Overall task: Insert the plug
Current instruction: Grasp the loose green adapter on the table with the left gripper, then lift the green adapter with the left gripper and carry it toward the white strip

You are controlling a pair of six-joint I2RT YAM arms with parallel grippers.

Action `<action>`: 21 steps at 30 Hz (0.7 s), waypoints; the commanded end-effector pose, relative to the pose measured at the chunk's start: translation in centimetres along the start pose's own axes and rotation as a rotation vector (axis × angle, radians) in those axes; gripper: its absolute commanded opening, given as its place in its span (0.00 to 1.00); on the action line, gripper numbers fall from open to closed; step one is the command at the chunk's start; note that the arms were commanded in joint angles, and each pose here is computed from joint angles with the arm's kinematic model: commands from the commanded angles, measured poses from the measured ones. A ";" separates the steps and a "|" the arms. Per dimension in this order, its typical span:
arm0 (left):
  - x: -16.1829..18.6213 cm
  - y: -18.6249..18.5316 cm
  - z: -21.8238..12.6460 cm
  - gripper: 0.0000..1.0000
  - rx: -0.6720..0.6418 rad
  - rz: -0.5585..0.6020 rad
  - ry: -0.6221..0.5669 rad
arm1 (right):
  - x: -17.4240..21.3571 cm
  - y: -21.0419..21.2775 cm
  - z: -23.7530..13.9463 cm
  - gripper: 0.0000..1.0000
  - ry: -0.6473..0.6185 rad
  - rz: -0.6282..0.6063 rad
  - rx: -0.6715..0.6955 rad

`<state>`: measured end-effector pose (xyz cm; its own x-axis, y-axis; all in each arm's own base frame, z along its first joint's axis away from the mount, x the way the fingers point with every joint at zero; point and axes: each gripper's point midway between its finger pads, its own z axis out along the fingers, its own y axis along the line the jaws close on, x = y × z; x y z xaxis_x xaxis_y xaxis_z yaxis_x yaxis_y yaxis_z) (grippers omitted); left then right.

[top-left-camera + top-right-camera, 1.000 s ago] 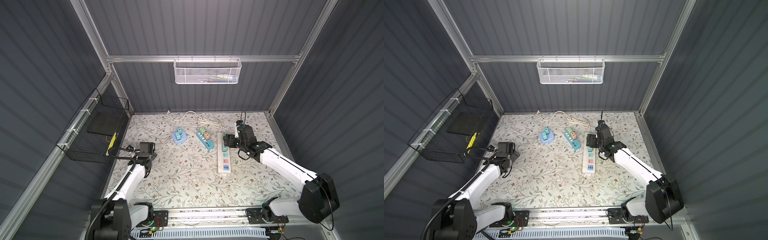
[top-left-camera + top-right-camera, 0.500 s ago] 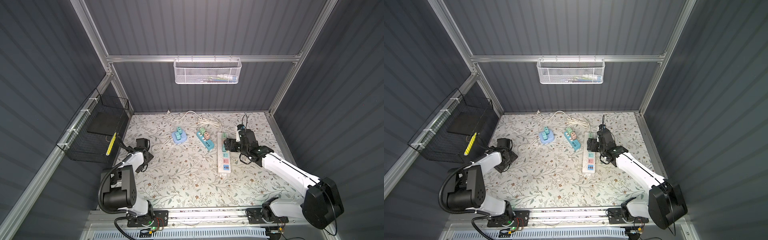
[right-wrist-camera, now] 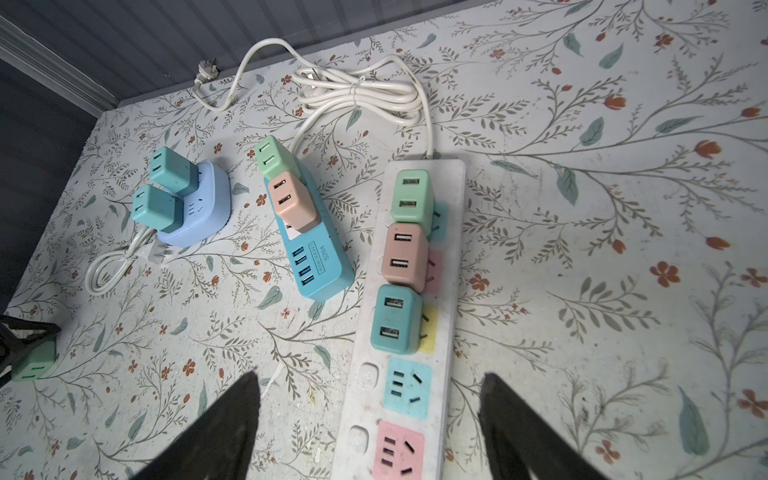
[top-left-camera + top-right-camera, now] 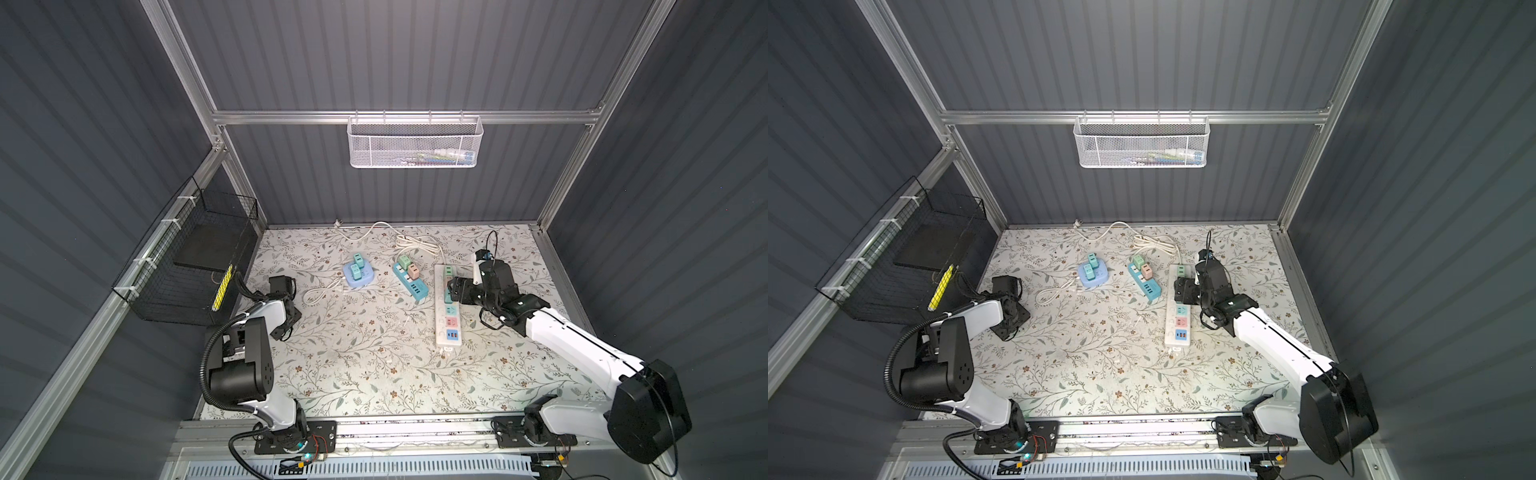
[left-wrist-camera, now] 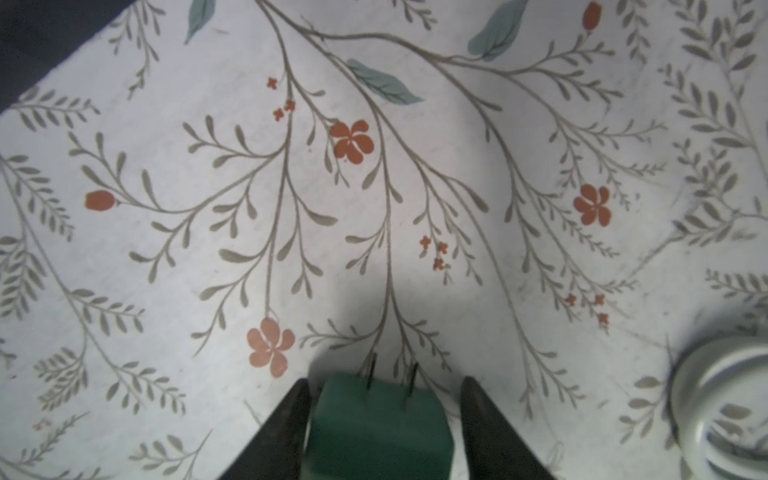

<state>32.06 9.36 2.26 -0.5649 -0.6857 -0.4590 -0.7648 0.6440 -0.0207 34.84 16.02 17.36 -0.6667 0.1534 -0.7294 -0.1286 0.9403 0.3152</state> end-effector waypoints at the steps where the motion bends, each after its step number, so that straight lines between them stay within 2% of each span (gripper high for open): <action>1: -0.1 -0.3 -0.5 0.49 0.043 -0.006 0.014 | -0.1 0.0 -0.5 0.82 -0.012 -0.004 -0.004; 4: 0.2 -0.5 -0.7 0.41 0.066 -0.005 0.020 | -0.2 0.0 -0.6 0.82 -0.016 -0.004 -0.005; 12: 1.2 -1.3 -1.7 0.37 0.119 0.012 0.040 | -0.3 0.1 -0.7 0.82 -0.024 -0.003 -0.007; 21: 7.2 -5.8 -4.4 0.37 0.195 0.211 0.069 | -0.5 0.0 -0.6 0.82 -0.023 -0.001 -0.001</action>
<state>32.15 0.81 2.90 -0.7114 -0.5636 -0.4200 -0.5771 0.8094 -0.1087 34.77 15.96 18.01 -0.6539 0.1592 -0.7397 -0.1334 0.9381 0.3198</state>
